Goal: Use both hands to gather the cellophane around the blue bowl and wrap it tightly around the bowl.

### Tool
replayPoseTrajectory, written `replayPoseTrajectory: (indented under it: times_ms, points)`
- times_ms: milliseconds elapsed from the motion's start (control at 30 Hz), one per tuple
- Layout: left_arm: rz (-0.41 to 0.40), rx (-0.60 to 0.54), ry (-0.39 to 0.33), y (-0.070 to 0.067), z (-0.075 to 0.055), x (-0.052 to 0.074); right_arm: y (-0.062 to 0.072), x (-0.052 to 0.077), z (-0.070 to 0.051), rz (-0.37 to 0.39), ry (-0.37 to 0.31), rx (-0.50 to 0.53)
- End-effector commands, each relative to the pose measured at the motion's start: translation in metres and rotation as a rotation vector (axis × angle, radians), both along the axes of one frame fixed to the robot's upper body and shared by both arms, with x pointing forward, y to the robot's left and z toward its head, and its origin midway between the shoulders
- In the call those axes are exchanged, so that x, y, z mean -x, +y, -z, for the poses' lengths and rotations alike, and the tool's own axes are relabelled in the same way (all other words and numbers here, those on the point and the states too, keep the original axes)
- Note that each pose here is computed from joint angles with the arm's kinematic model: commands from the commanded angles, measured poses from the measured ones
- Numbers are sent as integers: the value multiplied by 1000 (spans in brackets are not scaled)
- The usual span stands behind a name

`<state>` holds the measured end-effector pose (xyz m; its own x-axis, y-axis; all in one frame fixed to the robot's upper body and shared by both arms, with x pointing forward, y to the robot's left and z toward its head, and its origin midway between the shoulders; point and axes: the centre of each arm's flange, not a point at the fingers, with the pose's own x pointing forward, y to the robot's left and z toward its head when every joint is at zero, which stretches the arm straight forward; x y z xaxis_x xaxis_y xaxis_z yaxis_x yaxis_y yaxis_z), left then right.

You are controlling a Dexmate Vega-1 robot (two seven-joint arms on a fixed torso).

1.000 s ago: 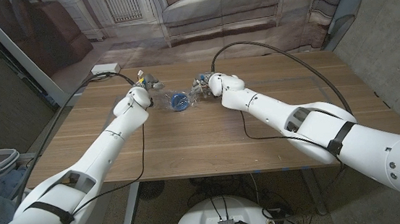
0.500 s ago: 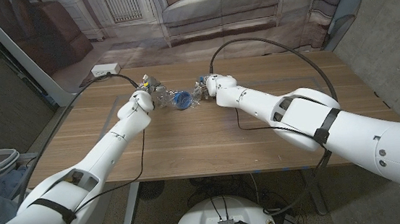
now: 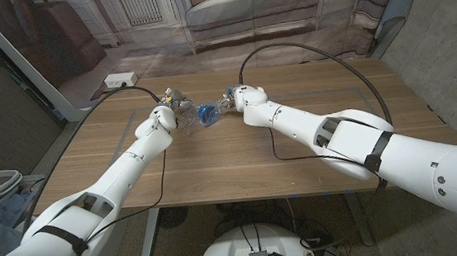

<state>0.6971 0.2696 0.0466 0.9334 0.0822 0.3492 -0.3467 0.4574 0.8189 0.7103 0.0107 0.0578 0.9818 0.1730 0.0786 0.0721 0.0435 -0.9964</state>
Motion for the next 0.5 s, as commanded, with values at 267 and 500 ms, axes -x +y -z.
replayPoseTrajectory:
  times_ms: [267,500]
  points:
    - [9,-61,-29,-2,2,14,5,19,4,47,10,29]
    - [13,-69,-20,0,4,18,-4,18,3,37,45,-63]
